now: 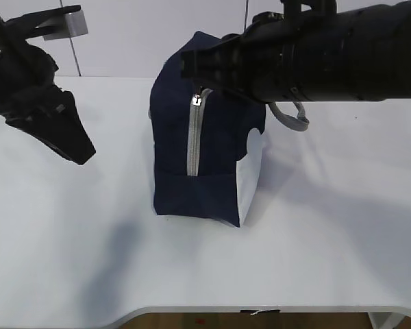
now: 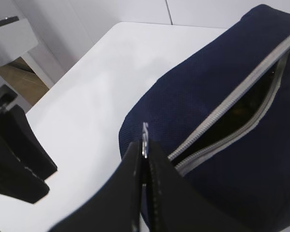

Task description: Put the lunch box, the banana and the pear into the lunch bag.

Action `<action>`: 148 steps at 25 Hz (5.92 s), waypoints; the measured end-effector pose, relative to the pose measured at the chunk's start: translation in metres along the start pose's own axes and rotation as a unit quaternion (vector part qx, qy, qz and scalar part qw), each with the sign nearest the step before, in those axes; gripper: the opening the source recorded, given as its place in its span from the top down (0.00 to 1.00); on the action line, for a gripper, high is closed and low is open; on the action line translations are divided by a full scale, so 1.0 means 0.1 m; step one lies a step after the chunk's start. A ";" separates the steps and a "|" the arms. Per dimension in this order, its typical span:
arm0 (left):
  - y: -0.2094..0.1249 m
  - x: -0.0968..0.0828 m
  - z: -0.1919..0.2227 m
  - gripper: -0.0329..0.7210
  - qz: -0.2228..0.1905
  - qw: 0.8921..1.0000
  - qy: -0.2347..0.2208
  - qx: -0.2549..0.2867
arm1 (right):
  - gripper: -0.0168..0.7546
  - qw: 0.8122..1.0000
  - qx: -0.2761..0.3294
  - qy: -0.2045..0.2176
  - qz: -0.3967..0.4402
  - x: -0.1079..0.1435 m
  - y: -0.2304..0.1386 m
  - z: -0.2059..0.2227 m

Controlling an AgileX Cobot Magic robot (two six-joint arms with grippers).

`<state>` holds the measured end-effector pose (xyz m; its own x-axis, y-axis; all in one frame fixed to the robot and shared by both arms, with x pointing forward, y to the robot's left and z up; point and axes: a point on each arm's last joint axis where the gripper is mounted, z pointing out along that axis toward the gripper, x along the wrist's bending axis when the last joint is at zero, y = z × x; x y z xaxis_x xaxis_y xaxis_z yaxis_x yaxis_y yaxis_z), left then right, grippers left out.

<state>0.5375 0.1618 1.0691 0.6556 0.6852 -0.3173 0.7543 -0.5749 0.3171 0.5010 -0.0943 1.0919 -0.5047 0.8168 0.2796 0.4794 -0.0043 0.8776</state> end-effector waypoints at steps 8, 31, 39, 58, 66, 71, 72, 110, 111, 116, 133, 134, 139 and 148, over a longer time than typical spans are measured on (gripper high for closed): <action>0.07 -0.07 0.04 0.60 0.043 0.997 -0.042 -0.056 | 0.97 1.000 0.007 0.002 0.031 0.00 0.00 0.00; 0.34 -0.18 0.40 0.51 0.134 0.981 -0.057 -0.127 | 0.97 0.995 0.009 0.009 0.096 0.02 0.00 0.00; 0.37 -0.16 0.41 0.93 0.133 0.980 -0.042 -0.140 | 0.97 0.995 0.005 0.009 0.098 0.02 0.01 0.00; 0.27 -0.11 0.43 0.97 0.152 0.985 -0.020 -0.083 | 0.97 0.998 -0.013 -0.018 0.055 -0.21 0.25 0.01; 0.27 -0.10 0.42 0.97 0.156 0.984 -0.014 -0.079 | 0.97 0.995 -0.038 -0.052 0.069 -0.48 0.42 0.05; 0.24 -0.10 0.42 0.97 0.162 0.985 -0.015 -0.063 | 0.97 0.996 -0.051 -0.056 0.054 -0.52 0.56 0.25; 0.23 -0.10 0.42 0.97 0.163 0.985 -0.015 -0.061 | 0.97 0.996 -0.049 -0.056 0.050 -0.53 0.58 0.29; 0.37 -0.20 0.08 0.46 0.082 0.996 -0.021 -0.036 | 0.97 0.993 0.079 -0.085 0.025 -1.26 0.81 0.85; 0.40 -0.22 0.02 0.42 0.074 0.996 -0.020 -0.042 | 0.97 0.993 0.080 -0.084 0.021 -1.26 0.81 0.85; 0.58 -0.31 -0.27 0.37 0.057 0.994 -0.009 -0.088 | 0.97 0.993 0.079 -0.083 0.007 -1.26 0.82 0.85; 1.11 -0.07 0.02 0.37 0.027 0.987 -0.015 -0.157 | 0.97 0.993 0.079 -0.083 0.000 -1.26 0.82 0.85; 1.13 -0.05 0.07 0.38 0.023 0.988 -0.021 -0.154 | 0.97 0.993 0.079 -0.083 0.000 -1.26 0.82 0.85; 1.14 0.01 0.22 0.64 0.012 0.990 -0.033 -0.138 | 0.97 0.993 0.079 -0.083 -0.002 -1.26 0.82 0.84; 1.14 -0.04 0.11 0.95 0.033 0.991 -0.033 -0.122 | 0.97 0.993 0.059 -0.092 -0.033 -1.29 0.86 0.86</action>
<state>0.6214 0.0886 1.0973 0.7097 0.6150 -0.3438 0.6846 -0.4866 0.5427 0.6688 -0.1504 1.0975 -0.4033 0.9047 0.1373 0.5352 0.1115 0.8374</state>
